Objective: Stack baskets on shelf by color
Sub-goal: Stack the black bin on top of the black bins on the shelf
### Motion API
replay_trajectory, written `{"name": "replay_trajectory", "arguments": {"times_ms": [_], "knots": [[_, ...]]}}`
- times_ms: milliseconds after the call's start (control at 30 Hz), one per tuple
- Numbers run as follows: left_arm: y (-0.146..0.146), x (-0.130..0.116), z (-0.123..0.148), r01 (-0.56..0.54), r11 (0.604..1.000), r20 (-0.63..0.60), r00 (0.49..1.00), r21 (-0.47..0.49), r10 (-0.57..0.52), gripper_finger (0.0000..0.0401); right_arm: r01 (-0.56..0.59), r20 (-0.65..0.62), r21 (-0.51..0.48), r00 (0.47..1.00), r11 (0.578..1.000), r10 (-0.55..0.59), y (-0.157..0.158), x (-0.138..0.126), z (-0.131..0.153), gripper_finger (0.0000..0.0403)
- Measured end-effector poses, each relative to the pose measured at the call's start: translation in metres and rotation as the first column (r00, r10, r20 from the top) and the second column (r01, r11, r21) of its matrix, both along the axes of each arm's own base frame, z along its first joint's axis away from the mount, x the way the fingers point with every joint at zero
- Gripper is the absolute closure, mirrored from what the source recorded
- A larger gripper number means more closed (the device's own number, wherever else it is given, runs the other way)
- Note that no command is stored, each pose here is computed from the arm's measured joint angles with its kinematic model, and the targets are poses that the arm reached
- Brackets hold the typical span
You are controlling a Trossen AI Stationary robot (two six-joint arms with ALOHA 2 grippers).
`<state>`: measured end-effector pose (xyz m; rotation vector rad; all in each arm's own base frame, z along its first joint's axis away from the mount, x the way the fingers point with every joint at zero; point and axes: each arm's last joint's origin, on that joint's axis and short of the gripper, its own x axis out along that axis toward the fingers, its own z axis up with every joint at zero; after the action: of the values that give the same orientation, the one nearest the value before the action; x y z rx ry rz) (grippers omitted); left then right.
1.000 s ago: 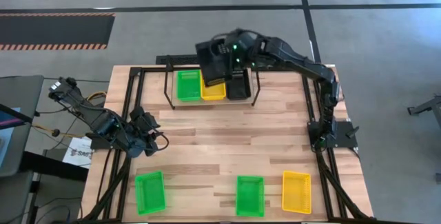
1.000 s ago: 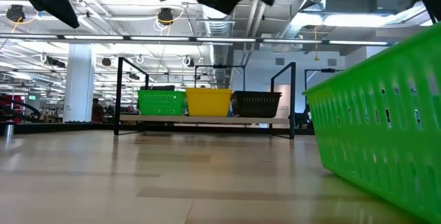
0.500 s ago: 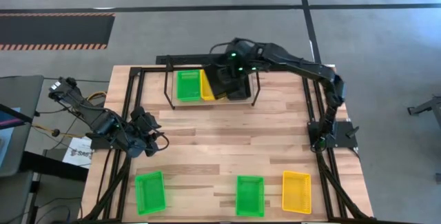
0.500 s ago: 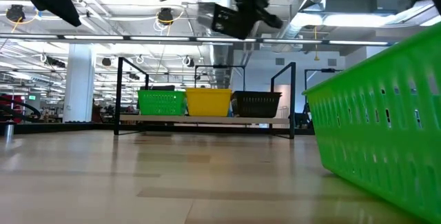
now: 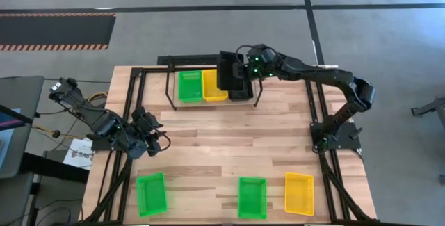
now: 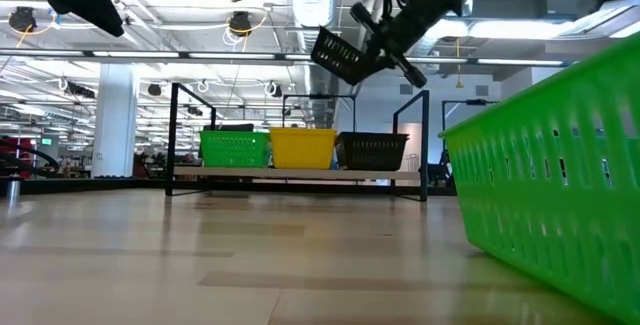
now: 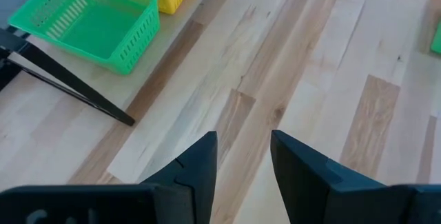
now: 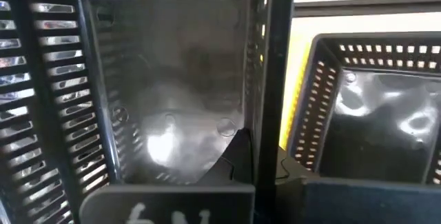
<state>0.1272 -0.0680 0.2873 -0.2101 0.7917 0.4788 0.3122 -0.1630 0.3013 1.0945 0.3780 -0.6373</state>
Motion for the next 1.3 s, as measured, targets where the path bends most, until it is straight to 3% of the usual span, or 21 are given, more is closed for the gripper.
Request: {"name": "replay_trajectory", "arguments": {"times_ms": [300,433,800,933,1133,1300], "knots": [[0.0,0.0,0.0,-0.04,0.999,0.022,0.999,-0.023,0.04,0.0276,0.064,-0.107,0.026,0.992,0.998,-0.061,-0.013,-0.014,0.003,0.0403],[0.001,0.0,0.0,-0.053,0.998,0.035,0.998,-0.017,0.054,0.0276,-0.007,-0.057,0.016,0.998,1.0,0.008,-0.003,0.001,0.001,0.0403],[0.0,0.001,0.001,-0.063,0.998,0.043,0.997,-0.026,0.064,0.0276,-0.197,-0.088,0.104,0.975,0.975,0.206,-0.001,0.039,-0.023,0.0403],[0.0,0.001,0.001,-0.069,0.997,0.049,0.996,-0.034,0.07,0.0276,-0.247,-0.066,0.05,0.966,0.968,0.25,-0.006,0.054,-0.013,0.0403],[0.0,0.001,0.001,-0.082,0.996,0.056,0.995,-0.044,0.085,0.0276,-0.267,-0.142,0.089,0.95,0.959,0.278,-0.013,0.055,-0.018,0.0403],[0.0,0.001,0.001,-0.083,0.996,0.056,0.995,-0.045,0.086,0.0276,-0.227,-0.306,0.12,0.918,0.966,0.254,-0.014,0.041,-0.028,0.0403]]}}
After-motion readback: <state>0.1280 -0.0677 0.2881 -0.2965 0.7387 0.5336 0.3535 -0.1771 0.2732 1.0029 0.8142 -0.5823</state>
